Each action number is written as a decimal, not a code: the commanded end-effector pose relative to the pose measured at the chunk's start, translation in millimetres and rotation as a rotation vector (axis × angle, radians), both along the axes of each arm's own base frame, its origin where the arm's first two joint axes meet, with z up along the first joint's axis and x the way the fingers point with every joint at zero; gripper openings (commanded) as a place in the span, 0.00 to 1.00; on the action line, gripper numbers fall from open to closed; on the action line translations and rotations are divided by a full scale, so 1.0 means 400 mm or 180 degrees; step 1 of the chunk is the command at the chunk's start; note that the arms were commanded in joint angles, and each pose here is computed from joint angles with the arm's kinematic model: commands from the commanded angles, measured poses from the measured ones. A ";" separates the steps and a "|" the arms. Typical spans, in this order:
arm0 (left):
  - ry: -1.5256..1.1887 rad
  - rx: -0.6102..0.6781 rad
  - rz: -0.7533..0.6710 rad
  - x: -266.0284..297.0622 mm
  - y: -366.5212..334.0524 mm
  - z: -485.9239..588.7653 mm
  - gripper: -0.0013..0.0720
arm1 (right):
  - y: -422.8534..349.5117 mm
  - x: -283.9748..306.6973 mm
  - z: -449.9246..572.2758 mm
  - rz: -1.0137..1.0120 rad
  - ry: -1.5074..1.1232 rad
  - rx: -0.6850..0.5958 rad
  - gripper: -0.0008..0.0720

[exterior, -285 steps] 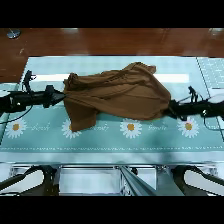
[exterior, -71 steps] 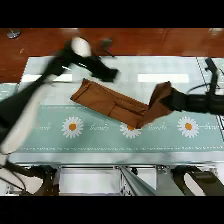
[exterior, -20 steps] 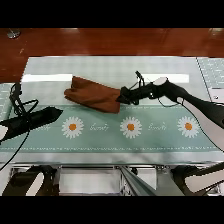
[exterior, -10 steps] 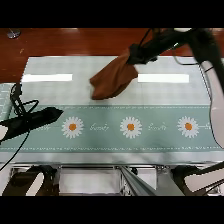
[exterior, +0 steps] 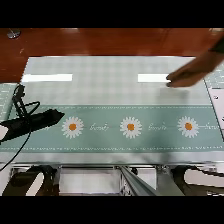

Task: Fold the shirts.

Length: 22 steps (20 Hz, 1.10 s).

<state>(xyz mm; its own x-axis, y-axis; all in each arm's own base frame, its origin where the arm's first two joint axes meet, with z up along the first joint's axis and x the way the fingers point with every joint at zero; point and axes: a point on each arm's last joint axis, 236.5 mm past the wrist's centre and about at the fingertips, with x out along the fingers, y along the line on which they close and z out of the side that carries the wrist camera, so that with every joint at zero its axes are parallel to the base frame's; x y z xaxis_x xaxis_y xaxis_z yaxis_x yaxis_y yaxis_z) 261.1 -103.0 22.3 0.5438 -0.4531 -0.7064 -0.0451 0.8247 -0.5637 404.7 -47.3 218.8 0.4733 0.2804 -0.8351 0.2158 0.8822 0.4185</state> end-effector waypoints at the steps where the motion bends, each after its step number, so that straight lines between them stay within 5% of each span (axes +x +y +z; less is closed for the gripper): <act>1: 0.0028 0.0000 -0.0022 -0.005 -0.002 -0.003 0.06 | -0.190 -0.184 -0.045 -0.0815 0.0454 -0.0102 0.05; 14: 0.0048 0.0048 -0.0149 -0.019 -0.008 -0.009 0.06 | -0.369 -0.903 -0.437 -0.3269 0.2074 -0.1063 0.07; 15: 0.0051 0.0048 -0.0148 -0.019 -0.008 -0.010 0.06 | -0.352 -0.914 -0.467 -0.3371 0.2121 -0.0955 0.40; 16: 0.0065 0.0048 -0.0150 -0.019 -0.008 -0.012 0.06 | -0.339 -0.902 -0.491 -0.3285 0.2119 -0.0838 0.87; 20: 0.0114 0.0198 -0.0358 -0.004 -0.005 -0.023 0.06 | -0.394 -0.723 -0.424 -0.2968 0.1395 -0.0566 0.85; 21: 0.0073 0.0276 -0.0418 0.019 0.001 -0.004 0.05 | -0.415 -0.638 -0.371 -0.2852 0.1035 -0.0487 0.75; 22: 0.0004 0.0329 -0.0438 0.055 0.006 0.031 0.05 | -0.421 -0.520 -0.297 -0.2578 0.0572 -0.0412 0.49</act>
<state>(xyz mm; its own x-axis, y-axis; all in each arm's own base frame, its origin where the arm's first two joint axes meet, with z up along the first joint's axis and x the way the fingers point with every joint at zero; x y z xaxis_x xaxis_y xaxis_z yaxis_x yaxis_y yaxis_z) 265.6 -104.6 21.5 0.4848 -0.4623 -0.7424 0.0223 0.8551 -0.5179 116.1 -207.3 58.0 0.0668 -0.1985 -0.9778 0.9407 0.3393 -0.0046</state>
